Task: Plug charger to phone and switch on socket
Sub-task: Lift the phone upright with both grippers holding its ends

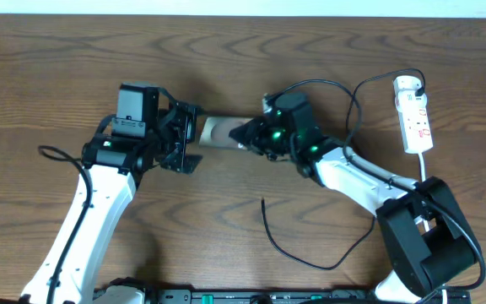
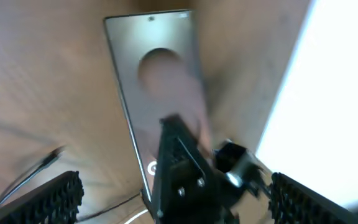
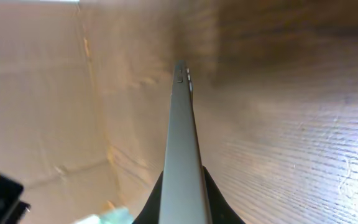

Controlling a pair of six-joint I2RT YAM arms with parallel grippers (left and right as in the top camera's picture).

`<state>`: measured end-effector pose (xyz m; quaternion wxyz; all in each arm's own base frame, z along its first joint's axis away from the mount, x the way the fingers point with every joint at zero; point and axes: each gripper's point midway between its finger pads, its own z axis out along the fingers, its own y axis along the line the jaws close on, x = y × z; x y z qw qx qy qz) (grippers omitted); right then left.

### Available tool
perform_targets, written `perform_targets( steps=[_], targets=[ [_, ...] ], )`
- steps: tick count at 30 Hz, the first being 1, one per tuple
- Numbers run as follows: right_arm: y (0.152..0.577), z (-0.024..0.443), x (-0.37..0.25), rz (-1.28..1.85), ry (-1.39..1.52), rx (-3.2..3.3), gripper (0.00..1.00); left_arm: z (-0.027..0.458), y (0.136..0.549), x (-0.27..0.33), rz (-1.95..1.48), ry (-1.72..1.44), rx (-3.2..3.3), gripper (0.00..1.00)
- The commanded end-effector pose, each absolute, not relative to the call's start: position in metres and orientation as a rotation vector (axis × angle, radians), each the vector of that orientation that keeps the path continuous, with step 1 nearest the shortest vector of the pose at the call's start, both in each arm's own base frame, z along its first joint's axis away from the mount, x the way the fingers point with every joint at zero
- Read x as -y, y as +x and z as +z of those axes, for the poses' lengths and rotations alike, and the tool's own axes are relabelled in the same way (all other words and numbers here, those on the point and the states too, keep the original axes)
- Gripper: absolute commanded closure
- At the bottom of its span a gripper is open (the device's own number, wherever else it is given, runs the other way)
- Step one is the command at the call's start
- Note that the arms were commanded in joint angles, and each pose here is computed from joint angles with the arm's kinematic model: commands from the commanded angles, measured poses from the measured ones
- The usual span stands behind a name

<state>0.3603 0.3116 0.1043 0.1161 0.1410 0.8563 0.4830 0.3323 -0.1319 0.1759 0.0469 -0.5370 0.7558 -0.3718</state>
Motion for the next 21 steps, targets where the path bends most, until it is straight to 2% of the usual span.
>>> perform_targets(
  steps=[1, 12, 21],
  targets=[
    [0.373, 0.124, -0.307, 1.587, 0.703, -2.468, 0.99, 0.2, 0.344, 0.134, -1.166, -1.373, -2.315, 0.07],
    [0.395, 0.187, -0.317, 1.983, 1.009, -2.205, 0.99, 0.237, 0.383, 0.135, -1.217, -1.047, -2.149, 0.07],
    [0.401, 0.217, -0.319, 2.102, 0.966, -2.077, 0.99, 0.243, 0.391, 0.133, -1.217, -1.013, -2.097, 0.06]
  ],
)
